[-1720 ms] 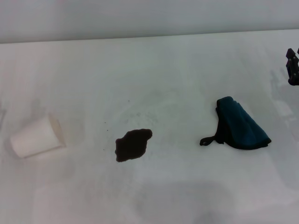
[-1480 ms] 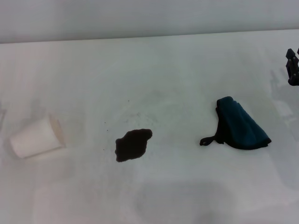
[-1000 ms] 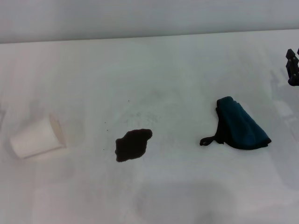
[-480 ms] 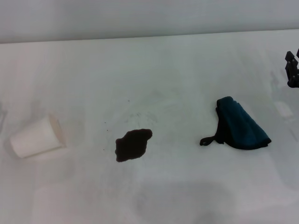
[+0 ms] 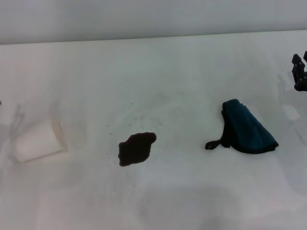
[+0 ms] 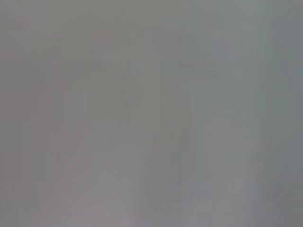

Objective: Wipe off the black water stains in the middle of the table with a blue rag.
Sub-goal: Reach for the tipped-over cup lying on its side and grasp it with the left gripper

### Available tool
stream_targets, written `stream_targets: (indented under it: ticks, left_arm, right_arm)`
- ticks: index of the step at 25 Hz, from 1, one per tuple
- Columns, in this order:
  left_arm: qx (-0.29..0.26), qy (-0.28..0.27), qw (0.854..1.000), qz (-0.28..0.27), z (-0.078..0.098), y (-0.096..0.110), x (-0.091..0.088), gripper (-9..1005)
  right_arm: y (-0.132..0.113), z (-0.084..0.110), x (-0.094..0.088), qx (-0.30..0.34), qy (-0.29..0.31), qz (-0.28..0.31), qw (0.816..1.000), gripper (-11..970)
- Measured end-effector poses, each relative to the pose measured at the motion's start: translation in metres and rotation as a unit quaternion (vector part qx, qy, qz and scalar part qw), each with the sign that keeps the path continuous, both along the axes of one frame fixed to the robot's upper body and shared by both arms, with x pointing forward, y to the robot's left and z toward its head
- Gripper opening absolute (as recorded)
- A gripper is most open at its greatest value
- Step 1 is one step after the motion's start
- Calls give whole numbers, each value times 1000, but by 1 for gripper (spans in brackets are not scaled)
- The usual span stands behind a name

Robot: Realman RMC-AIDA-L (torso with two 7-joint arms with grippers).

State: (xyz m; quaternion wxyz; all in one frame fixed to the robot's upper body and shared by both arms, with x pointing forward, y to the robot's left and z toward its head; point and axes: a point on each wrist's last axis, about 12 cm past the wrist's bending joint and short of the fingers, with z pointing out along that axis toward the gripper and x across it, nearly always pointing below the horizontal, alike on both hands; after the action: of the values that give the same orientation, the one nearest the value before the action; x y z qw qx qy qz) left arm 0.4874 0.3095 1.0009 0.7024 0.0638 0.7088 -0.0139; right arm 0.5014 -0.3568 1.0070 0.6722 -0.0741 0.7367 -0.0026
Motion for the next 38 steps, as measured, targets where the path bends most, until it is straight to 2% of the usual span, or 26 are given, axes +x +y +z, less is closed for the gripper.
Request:
stream_targets:
  ticks: [5,9,13,14,15,19,24,28,33,38]
  left_arm:
    - [-44,20,996,-76,8,12,9,878]
    - [-79,51,986,-138,28,35,24,878]
    - [-65,109,975,-181,51,54,38,878]
    - [-65,109,975,-181,51,54,38,879]
    - [-57,126,971,-196,64,61,42,879]
    - [-49,143,962,-226,90,72,46,879]
    - [0,187,948,-257,126,89,44,880]
    - [63,246,925,-283,152,99,43,880]
    - [159,304,891,-298,173,102,50,879]
    - [236,289,871,-321,179,86,56,880]
  right_arm:
    - [0,1,2,-1,-2,2,1000,265]
    - [1,2,4,-2,-2,3,1000,266]
    - [1,3,5,-2,-3,4,1000,266]
    - [2,3,6,-2,-4,4,1000,266]
    - [2,3,6,-2,-4,4,1000,266]
    - [2,3,6,-1,-4,5,1000,266]
    - [3,3,6,-1,-4,5,1000,265]
    - [3,4,6,2,-8,6,1000,265]
    - [3,5,8,9,-10,7,1000,265]
    - [6,7,14,11,-12,11,1000,266]
